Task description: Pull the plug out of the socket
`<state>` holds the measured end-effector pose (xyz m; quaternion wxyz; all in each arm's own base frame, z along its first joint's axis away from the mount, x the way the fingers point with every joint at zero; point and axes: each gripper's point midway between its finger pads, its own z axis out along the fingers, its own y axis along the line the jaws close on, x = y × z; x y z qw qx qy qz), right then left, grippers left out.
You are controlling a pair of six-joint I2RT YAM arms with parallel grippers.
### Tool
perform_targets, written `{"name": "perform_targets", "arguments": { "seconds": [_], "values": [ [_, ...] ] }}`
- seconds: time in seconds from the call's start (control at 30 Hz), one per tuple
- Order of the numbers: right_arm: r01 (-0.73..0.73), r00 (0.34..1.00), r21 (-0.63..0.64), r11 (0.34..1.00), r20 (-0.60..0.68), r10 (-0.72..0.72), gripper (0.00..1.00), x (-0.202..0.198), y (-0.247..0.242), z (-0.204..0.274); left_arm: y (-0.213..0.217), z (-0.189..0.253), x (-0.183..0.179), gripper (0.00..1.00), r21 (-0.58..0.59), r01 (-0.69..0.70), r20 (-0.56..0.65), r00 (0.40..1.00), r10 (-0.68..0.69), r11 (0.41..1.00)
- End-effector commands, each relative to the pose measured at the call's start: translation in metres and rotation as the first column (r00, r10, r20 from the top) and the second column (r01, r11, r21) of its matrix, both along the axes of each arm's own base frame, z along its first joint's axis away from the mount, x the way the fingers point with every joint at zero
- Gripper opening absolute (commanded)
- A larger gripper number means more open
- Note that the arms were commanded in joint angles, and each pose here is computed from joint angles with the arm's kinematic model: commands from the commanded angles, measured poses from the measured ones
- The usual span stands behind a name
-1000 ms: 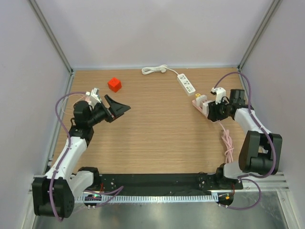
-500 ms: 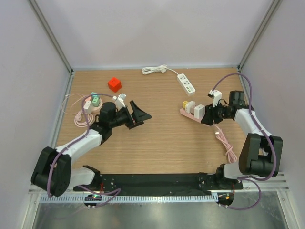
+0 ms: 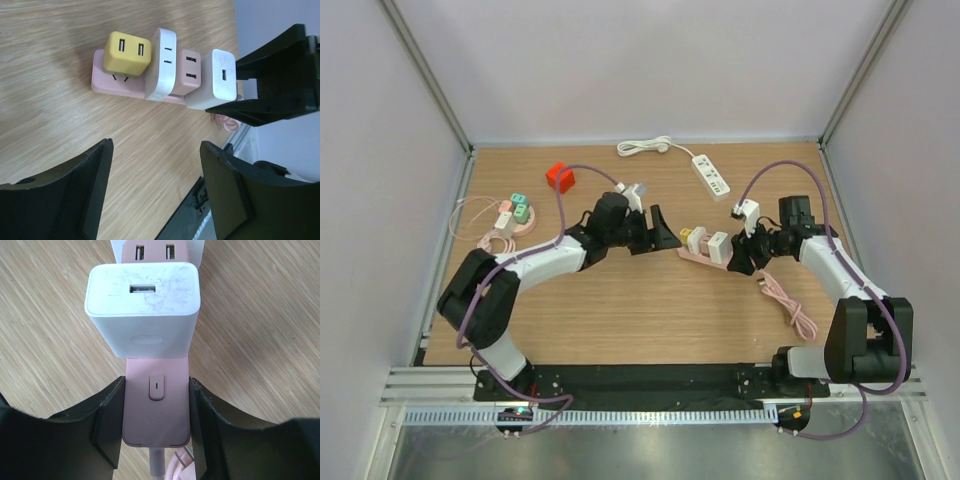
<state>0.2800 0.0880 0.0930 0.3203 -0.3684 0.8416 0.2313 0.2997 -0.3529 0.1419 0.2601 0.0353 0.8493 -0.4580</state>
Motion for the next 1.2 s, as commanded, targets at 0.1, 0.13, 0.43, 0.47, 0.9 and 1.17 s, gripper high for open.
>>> {"name": "perform_targets", "arguments": {
  "seconds": [0.1, 0.13, 0.43, 0.47, 0.9, 1.17],
  "values": [
    [-0.043, 0.995, 0.014, 0.999, 0.095, 0.041, 0.01, 0.015, 0.006, 0.014, -0.025, -0.005, 0.009, 0.69, 0.147, 0.014, 0.081, 0.996, -0.026, 0.989],
    [-0.045, 0.995, 0.014, 0.999, 0.094, 0.043, 0.01, 0.015, 0.007, 0.014, -0.023, -0.016, 0.01, 0.69, 0.185, 0.006, 0.065, 0.998, -0.019, 0.983],
    [-0.045, 0.995, 0.018, 0.999, 0.09, 0.043, 0.01, 0.014, 0.007, 0.013, -0.043, -0.025, 0.022, 0.61, 0.287, 0.022, 0.075, 0.996, -0.046, 0.958],
    [-0.046, 0.995, 0.019, 0.999, 0.092, 0.044, 0.01, 0.014, 0.007, 0.013, -0.043, -0.032, 0.024, 0.58, 0.311, 0.016, 0.073, 0.997, -0.041, 0.95],
    [-0.046, 0.995, 0.023, 0.999, 0.09, 0.043, 0.01, 0.013, 0.008, 0.013, -0.078, -0.036, 0.033, 0.38, 0.315, 0.1, 0.043, 0.992, -0.119, 0.944],
    [-0.036, 0.997, 0.024, 0.999, 0.075, 0.034, 0.03, 0.013, 0.008, 0.011, -0.08, -0.022, 0.032, 0.0, 0.31, 0.129, 0.078, 0.984, -0.161, 0.942]
  ]
}}
